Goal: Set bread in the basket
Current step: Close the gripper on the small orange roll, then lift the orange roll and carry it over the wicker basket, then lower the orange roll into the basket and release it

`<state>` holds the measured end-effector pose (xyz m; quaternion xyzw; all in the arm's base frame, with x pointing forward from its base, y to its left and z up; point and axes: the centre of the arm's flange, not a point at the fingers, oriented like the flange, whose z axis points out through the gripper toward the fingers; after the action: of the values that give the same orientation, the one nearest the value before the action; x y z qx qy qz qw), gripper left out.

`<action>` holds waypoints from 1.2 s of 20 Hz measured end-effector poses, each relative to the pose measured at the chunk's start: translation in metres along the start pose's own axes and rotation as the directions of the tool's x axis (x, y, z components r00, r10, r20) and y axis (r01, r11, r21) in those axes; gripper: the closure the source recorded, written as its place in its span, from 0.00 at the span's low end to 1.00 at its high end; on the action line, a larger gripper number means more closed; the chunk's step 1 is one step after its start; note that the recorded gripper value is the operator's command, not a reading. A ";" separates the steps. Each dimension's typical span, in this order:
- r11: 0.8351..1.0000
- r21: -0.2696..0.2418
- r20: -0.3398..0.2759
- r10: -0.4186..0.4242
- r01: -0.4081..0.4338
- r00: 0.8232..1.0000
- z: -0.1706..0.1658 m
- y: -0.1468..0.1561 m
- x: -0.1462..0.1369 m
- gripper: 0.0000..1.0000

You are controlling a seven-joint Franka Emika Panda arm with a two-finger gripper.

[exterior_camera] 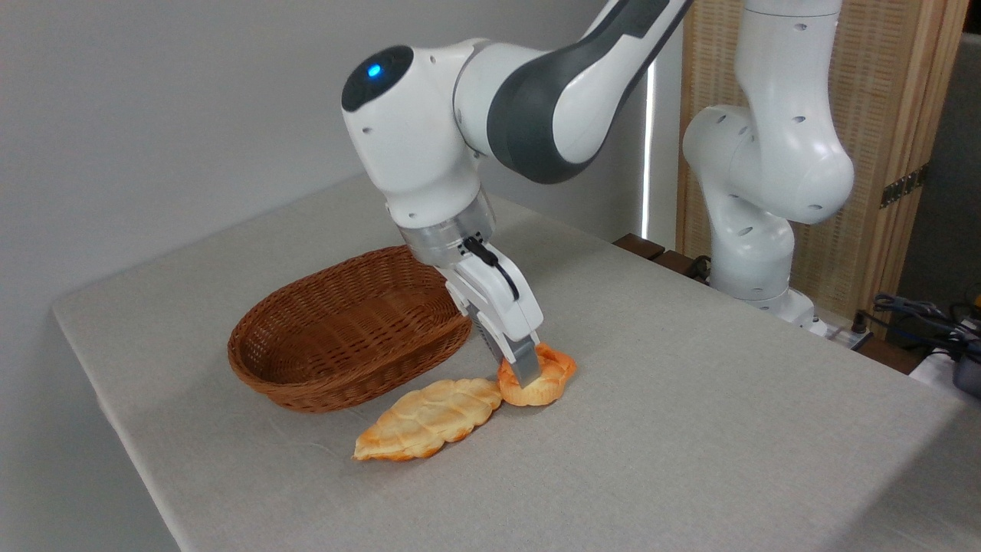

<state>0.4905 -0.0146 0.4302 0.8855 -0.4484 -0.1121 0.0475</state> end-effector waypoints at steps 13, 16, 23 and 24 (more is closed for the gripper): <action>0.999 0.039 -0.192 0.017 -0.009 0.981 -0.097 0.016 0.010 0.54; 0.999 0.031 -0.237 0.048 -0.041 0.970 -0.107 0.032 0.029 0.54; 0.990 0.080 -0.237 0.131 -0.115 0.963 -0.104 0.079 0.090 0.22; 0.992 0.079 -0.235 0.114 -0.098 0.965 -0.099 0.084 0.101 0.15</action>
<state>0.5065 -0.1468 0.5261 0.8685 -0.4894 0.0129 0.0774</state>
